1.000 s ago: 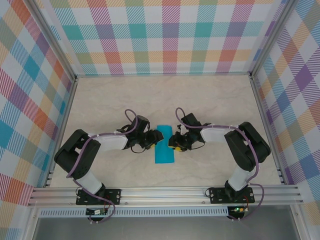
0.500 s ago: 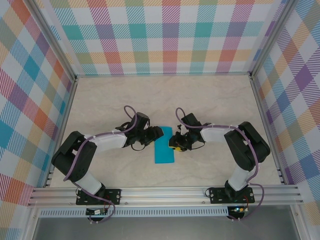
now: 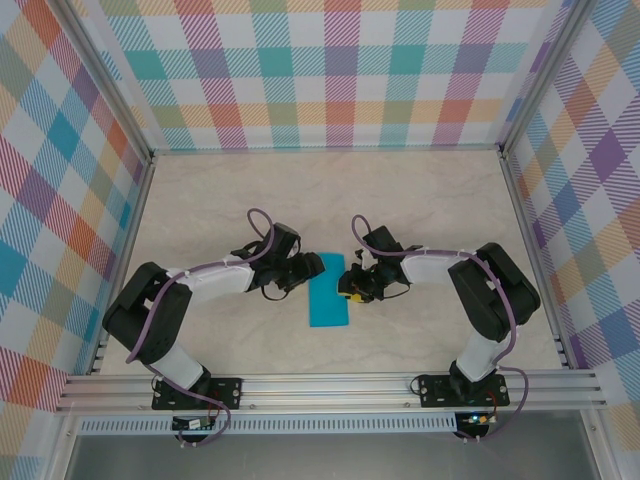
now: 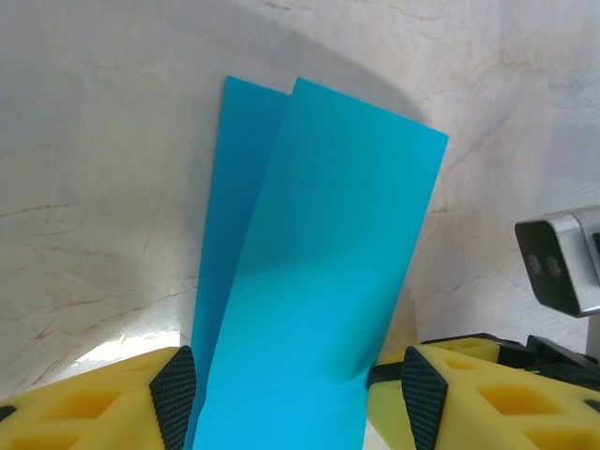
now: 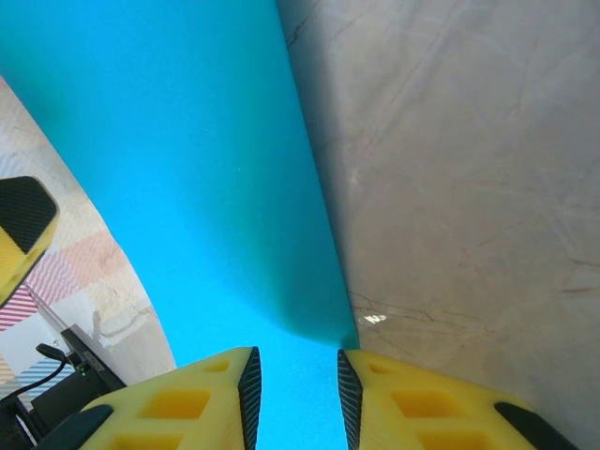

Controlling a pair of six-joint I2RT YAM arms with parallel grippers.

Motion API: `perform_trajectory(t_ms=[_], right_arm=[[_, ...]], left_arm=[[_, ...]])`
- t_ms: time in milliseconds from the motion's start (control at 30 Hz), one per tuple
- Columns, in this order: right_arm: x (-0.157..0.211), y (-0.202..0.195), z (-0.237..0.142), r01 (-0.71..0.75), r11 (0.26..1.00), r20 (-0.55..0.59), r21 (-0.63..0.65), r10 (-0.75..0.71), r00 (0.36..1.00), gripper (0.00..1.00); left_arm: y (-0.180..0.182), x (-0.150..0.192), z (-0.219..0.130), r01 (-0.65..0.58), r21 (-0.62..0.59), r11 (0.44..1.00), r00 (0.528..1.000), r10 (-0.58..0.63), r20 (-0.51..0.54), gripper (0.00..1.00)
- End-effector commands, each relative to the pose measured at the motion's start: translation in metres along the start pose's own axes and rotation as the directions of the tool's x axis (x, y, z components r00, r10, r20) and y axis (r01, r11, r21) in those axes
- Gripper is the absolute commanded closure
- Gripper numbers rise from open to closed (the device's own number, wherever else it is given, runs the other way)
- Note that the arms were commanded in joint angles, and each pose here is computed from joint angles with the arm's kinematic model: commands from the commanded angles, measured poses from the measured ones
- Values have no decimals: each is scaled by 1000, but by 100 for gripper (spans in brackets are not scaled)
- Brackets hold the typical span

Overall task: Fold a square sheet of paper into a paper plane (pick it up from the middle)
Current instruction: Fold the triangle a second time at the center of the table.

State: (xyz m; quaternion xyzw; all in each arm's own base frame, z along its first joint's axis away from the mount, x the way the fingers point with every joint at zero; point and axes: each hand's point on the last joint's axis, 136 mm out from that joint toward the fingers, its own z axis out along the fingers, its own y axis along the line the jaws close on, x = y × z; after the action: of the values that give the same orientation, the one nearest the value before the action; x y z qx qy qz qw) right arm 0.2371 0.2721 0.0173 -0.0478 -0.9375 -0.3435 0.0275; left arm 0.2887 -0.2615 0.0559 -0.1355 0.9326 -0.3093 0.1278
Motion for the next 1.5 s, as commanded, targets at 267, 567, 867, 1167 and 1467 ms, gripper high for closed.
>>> perform_trajectory(t_ms=[267, 567, 867, 1167, 1467], right_arm=[[19, -50, 15, -87, 982, -47, 169, 96, 994, 68], [19, -50, 16, -88, 982, -50, 167, 97, 994, 68], [20, -50, 16, -87, 982, -49, 166, 96, 994, 68], [17, -40, 16, -85, 989, -44, 120, 91, 995, 67], [12, -19, 6, -66, 997, -16, 47, 67, 998, 63]], left_arm=[[-2, 1, 20, -8, 28, 1000, 999, 9, -31, 38], [-1, 4, 22, -9, 42, 999, 999, 11, -36, 39], [-9, 5, 18, -8, 92, 996, 999, 11, -33, 46], [-19, 10, 8, 37, 186, 982, 999, -31, -35, 50], [-25, 20, -11, 72, 284, 956, 997, -67, -26, 55]])
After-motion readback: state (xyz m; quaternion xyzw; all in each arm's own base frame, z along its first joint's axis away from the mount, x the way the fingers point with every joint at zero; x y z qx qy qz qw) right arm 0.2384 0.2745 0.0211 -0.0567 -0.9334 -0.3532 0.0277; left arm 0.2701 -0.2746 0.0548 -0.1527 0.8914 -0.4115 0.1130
